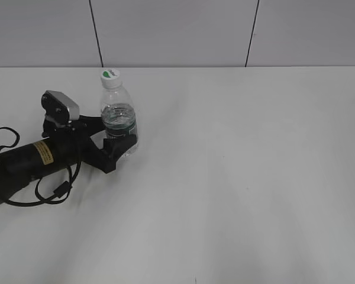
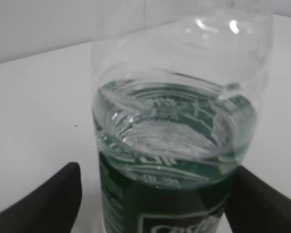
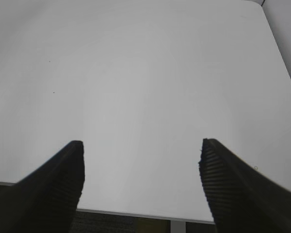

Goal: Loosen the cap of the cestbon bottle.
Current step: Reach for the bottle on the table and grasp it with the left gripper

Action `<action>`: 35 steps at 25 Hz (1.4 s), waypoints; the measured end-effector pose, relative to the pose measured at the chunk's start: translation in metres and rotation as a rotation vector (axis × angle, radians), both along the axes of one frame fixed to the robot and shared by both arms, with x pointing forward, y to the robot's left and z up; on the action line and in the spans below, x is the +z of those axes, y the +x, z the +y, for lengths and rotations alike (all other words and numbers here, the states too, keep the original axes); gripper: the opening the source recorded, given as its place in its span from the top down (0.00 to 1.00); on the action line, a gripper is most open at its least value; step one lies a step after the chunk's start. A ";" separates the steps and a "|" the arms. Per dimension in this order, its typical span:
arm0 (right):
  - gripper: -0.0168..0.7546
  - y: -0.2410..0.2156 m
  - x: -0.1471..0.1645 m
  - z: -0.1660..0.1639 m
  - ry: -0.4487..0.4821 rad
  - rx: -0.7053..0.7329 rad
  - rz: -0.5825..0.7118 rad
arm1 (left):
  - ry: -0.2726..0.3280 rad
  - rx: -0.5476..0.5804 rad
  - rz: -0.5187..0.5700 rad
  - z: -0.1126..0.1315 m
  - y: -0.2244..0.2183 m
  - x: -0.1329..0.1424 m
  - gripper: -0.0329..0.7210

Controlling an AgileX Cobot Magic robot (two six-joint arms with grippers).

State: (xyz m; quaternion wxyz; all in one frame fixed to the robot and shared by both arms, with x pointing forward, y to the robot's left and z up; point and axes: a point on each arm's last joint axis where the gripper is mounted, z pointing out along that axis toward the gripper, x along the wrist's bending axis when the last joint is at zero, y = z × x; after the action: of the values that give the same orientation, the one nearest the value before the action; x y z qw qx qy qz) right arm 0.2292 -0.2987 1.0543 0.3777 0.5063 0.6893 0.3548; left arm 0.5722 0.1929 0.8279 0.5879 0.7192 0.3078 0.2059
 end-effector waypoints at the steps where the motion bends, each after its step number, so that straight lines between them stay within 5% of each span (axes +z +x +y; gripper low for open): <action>1: 0.25 0.000 0.000 0.000 0.000 0.000 0.000 | -0.005 0.001 0.004 -0.001 0.001 -0.001 0.25; 35: 0.25 0.000 0.000 0.000 0.000 0.000 0.000 | -0.066 -0.031 -0.023 -0.009 0.029 0.003 0.24</action>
State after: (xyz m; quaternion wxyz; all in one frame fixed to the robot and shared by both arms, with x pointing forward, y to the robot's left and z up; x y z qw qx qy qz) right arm 0.2292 -0.2987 1.0543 0.3777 0.5063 0.6893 0.3548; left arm 0.6017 0.1840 0.8307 0.6180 0.7016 0.2964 0.1949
